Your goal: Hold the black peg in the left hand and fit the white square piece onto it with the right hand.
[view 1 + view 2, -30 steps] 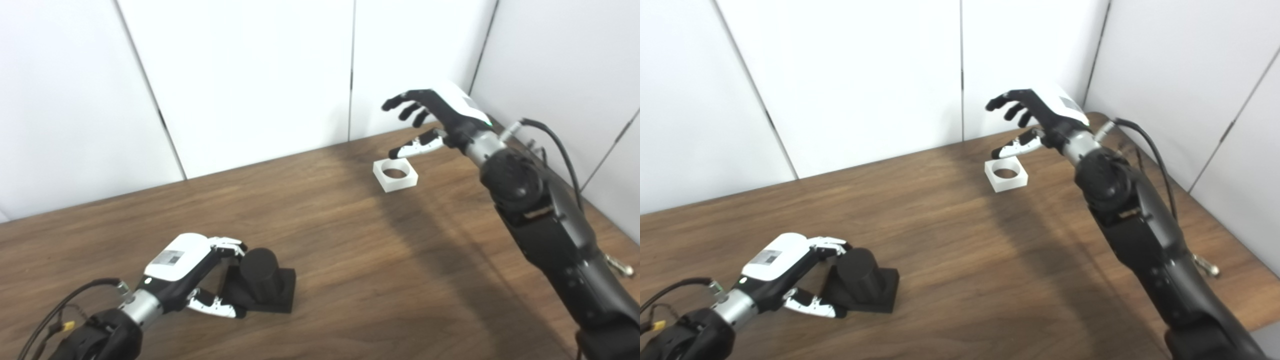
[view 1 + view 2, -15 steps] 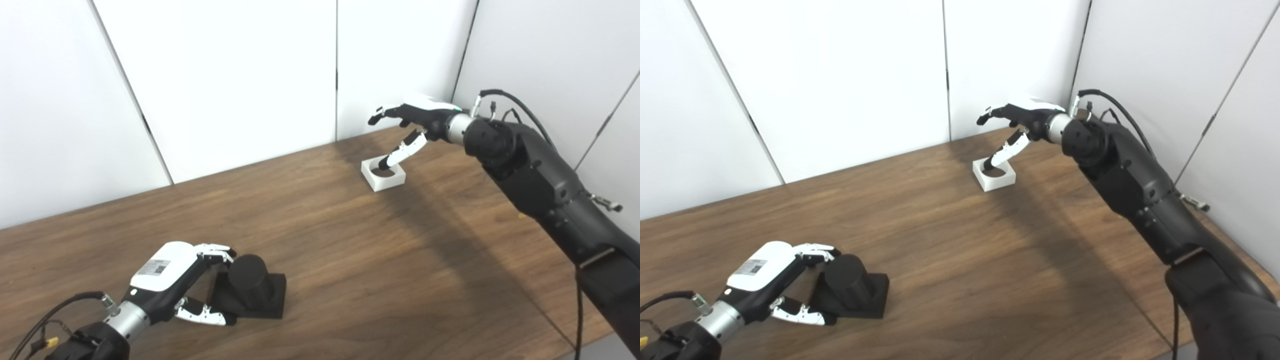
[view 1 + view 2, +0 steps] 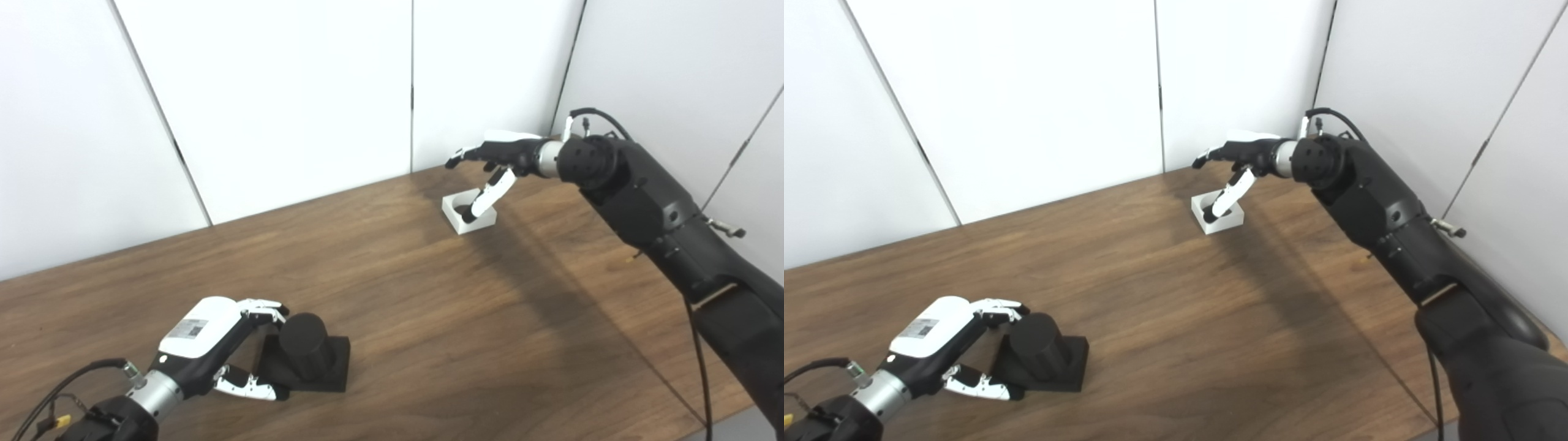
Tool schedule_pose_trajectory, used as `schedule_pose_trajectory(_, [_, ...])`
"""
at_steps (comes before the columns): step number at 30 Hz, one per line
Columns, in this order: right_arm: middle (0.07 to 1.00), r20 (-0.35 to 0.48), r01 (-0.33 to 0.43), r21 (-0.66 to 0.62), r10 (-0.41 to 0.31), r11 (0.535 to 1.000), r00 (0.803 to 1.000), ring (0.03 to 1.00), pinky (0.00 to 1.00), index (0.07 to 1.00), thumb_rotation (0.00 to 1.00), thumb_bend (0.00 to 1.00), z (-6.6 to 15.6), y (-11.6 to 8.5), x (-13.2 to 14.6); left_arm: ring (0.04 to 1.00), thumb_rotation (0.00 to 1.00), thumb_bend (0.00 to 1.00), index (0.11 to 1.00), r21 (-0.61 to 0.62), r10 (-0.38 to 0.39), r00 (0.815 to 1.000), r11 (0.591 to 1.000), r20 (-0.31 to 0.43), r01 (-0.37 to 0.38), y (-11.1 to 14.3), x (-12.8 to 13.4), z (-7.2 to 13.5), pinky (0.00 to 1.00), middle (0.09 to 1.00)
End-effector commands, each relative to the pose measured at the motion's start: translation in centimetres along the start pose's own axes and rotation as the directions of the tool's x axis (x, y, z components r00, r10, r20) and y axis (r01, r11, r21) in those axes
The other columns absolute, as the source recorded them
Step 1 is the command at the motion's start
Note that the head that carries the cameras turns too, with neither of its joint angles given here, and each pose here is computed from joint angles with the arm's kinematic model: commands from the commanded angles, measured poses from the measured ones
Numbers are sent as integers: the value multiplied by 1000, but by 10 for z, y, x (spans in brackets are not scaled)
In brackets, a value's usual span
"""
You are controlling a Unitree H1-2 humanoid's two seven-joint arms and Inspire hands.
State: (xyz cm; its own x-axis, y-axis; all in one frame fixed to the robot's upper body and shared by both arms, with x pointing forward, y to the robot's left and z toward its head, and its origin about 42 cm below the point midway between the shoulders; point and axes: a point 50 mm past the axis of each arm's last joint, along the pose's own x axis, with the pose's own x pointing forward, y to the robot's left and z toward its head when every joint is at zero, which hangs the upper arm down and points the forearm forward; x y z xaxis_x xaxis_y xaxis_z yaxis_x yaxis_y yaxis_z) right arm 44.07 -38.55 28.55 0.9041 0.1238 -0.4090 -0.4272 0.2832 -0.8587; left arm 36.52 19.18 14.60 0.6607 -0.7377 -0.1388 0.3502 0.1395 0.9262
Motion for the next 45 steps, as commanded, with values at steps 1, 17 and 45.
schedule_pose_trajectory(1, [993,1,79,-46,-79,996,997,1000,877,910,460,998,6,-36,-8,805,58,523,488,-14,-207,976,978,-70,207,-49,-26,-11,646,815])
schedule_pose_trajectory(17, [989,-81,6,-163,-20,987,997,976,818,946,411,1000,8,-13,17,815,57,523,488,-14,-216,973,976,-76,216,-45,-29,-12,651,819])
schedule_pose_trajectory(45, [920,-49,93,-263,-109,960,993,919,789,817,224,845,-1,3,31,813,57,523,488,-29,-203,976,979,-84,201,-44,-30,-9,651,818])
